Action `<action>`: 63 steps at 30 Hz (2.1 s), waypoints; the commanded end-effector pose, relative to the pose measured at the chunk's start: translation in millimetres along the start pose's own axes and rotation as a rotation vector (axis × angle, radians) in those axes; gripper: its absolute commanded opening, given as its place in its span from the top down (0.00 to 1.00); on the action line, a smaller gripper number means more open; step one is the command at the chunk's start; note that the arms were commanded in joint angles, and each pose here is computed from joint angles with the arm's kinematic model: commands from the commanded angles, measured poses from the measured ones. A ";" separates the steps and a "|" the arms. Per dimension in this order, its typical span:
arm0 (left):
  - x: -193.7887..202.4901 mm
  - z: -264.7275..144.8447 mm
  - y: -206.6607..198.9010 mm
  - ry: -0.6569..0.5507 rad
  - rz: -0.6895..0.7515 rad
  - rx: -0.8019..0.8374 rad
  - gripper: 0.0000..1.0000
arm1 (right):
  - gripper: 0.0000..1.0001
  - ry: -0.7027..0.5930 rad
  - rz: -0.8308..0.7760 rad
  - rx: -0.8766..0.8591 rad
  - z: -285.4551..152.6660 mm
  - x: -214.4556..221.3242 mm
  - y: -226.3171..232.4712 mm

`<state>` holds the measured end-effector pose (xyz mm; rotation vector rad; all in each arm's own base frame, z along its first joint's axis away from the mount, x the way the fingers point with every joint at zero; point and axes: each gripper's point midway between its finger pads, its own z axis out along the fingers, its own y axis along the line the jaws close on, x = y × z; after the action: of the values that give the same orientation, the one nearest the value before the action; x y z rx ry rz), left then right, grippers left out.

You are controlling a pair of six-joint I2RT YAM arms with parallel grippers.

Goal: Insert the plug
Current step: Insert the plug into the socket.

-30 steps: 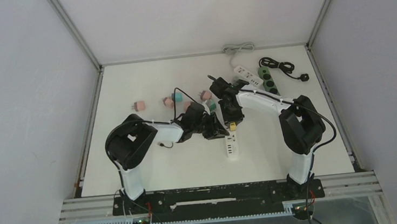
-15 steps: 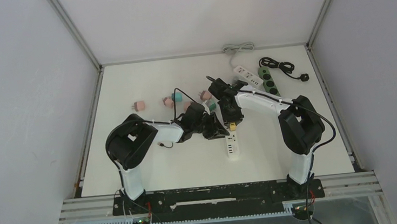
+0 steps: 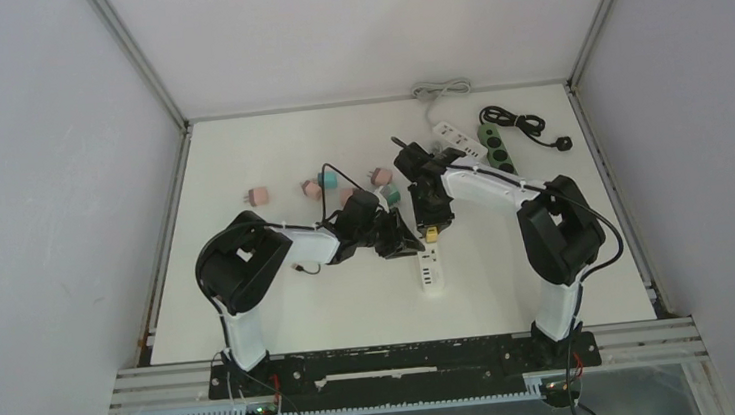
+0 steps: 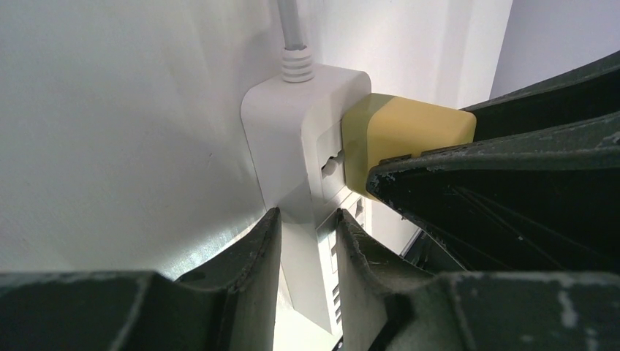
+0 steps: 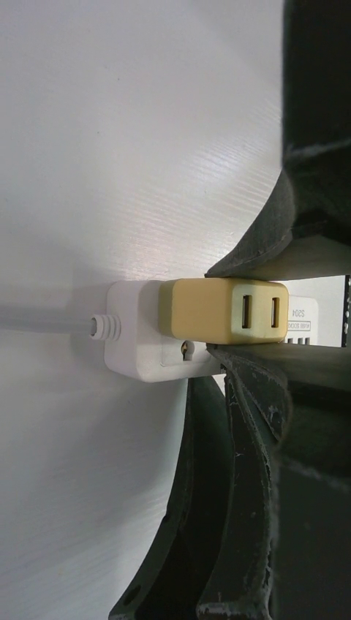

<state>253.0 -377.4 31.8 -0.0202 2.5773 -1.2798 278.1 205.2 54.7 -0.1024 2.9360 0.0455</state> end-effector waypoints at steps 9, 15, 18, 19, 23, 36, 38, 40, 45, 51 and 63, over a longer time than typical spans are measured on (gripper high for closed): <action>10.4 4.8 12.9 0.008 -0.007 -0.033 0.65 | 1.00 0.158 -0.003 0.047 38.1 37.4 -1.4; 8.1 0.7 8.4 -0.007 -0.001 -0.027 0.62 | 1.00 0.144 -0.002 0.042 31.8 30.0 -1.8; 6.6 -1.6 4.6 -0.015 -0.001 -0.020 0.58 | 0.92 0.121 0.000 0.038 25.0 24.7 0.3; 6.1 -2.9 3.6 -0.019 -0.002 -0.019 0.56 | 0.82 0.111 0.002 0.033 21.8 22.3 1.4; 3.8 -8.1 0.8 -0.036 0.001 -0.023 0.50 | 0.59 0.059 0.001 0.023 6.6 11.6 3.8; 3.3 -47.3 -2.6 -0.110 0.055 -0.081 0.32 | 0.29 -0.162 0.005 -0.039 -62.3 -12.6 7.9; -0.1 -56.4 1.1 -0.133 0.079 -0.125 0.30 | 0.26 -0.207 -0.001 -0.056 -74.3 -13.1 7.1; -5.6 -66.8 4.7 -0.162 0.105 -0.175 0.28 | 0.21 -0.258 -0.005 -0.066 -84.5 -12.8 5.2; -22.0 -95.9 8.0 -0.238 0.172 -0.298 0.23 | 0.10 -0.402 0.016 -0.095 -113.4 -7.9 -4.2; -55.4 -138.6 16.5 -0.375 0.216 -0.470 0.12 | 0.02 -0.560 0.043 -0.127 -138.4 0.0 -28.0; -123.3 -185.4 55.6 -0.505 0.057 -0.640 0.06 | 0.00 -0.810 0.080 -0.177 -157.1 14.9 -74.5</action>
<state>306.7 -196.0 100.0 -0.2902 2.4478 -0.3708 227.8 130.6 184.0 -0.0057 2.2691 0.2565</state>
